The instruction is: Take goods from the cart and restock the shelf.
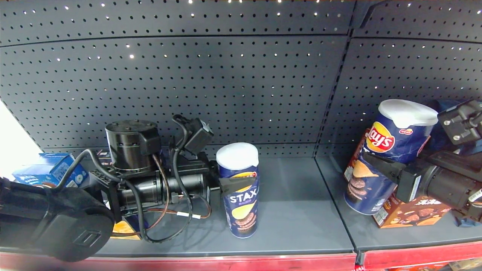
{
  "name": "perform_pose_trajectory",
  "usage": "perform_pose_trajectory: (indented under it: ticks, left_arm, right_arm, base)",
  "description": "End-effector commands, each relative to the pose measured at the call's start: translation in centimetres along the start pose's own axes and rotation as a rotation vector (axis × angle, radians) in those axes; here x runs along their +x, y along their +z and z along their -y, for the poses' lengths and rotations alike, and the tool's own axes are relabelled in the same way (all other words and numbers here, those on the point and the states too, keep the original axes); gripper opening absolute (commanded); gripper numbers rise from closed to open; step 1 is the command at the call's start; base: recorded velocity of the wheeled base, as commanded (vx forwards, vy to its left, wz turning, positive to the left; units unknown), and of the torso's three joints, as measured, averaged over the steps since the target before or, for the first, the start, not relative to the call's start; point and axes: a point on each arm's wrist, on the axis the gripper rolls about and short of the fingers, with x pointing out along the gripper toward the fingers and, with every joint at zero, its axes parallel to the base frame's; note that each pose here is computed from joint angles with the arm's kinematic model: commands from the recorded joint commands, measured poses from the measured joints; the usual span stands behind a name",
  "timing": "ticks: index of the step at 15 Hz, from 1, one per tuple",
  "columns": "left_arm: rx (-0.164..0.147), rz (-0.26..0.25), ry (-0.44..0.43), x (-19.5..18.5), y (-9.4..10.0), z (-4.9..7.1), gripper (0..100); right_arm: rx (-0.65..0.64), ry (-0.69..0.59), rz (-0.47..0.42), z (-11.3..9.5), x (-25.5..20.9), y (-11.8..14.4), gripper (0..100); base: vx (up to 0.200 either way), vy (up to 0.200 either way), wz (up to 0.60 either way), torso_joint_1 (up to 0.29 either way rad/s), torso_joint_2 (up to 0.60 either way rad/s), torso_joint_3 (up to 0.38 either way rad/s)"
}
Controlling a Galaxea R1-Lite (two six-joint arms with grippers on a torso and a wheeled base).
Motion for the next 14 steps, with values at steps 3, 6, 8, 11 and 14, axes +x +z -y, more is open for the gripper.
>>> perform_pose_trajectory:
  ticks: [3,6,8,11,14]
  left_arm:
    - [-0.001,-0.015,-0.004,0.1,-0.4,0.0,100]
    - [-0.004,-0.020,-0.004,0.0,-0.6,0.2,100]
    - [-0.006,-0.025,-0.007,-0.4,-0.7,0.6,100]
    - [0.000,-0.033,0.001,-2.3,-1.0,1.7,100]
    - [0.005,-0.039,0.027,-4.1,-1.3,2.1,100]
  right_arm:
    - [0.000,0.000,0.000,0.0,0.0,0.0,0]
    - [0.000,0.003,0.001,0.0,-0.3,-0.1,0]
    - [0.000,0.003,0.001,-0.1,-0.3,-0.1,0]
    - [0.000,0.003,0.004,0.0,-0.3,0.0,0]
    - [0.001,0.000,0.010,0.0,-0.5,0.1,0]
  base:
    - [0.000,0.000,0.00,0.000,0.00,0.000]
    - [0.000,0.000,0.00,0.000,0.00,0.000]
    - [0.000,0.000,0.00,0.000,0.00,0.000]
    - [0.000,0.000,0.00,0.000,0.00,0.000]
    - [0.000,0.000,0.00,0.000,0.00,0.000]
